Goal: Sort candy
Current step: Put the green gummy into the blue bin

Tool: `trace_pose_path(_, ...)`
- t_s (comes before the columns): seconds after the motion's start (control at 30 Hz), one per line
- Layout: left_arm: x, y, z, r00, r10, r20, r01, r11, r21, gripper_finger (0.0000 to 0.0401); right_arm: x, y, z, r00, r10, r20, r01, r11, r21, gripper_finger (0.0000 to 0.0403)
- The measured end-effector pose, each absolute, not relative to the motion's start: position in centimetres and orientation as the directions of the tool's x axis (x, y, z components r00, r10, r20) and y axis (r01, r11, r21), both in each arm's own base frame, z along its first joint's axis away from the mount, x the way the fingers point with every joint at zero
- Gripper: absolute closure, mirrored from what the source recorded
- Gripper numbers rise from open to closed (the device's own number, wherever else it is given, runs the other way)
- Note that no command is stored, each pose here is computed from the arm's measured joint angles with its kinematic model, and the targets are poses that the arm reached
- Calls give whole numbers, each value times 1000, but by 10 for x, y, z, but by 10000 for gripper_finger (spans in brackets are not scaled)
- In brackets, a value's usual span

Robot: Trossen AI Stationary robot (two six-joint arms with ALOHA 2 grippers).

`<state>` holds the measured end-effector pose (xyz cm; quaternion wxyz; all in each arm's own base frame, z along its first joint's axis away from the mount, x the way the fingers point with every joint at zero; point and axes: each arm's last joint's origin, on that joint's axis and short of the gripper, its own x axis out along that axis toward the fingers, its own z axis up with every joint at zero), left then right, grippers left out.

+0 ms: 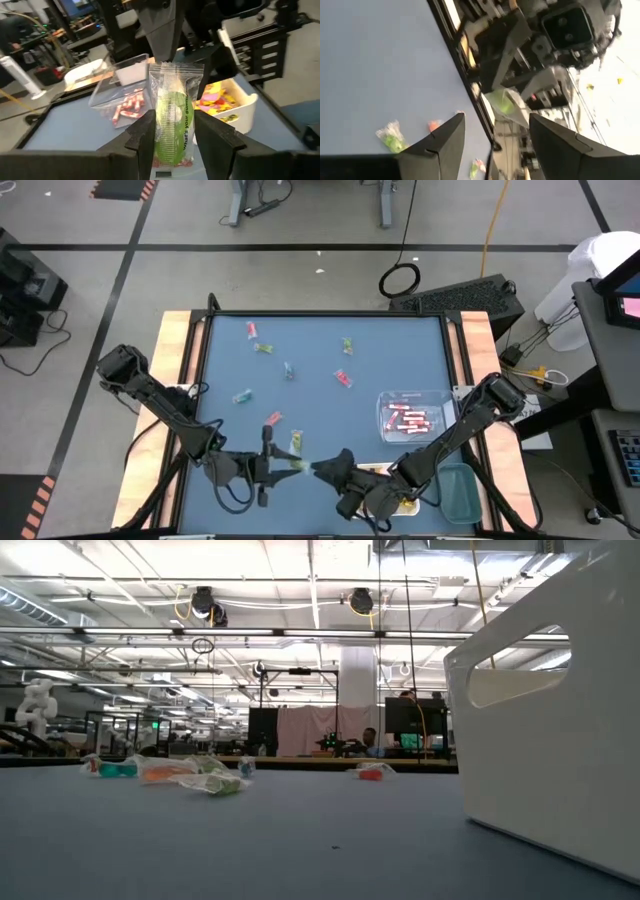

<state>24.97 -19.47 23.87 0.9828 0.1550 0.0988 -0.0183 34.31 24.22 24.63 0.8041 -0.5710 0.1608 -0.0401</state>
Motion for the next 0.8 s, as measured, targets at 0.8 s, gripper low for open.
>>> trace_pose_path(0.8,250,-197,238,970,-105,-217,160,954,252,265,356,231,247,964,-100,-245,-226,165,-960,193)
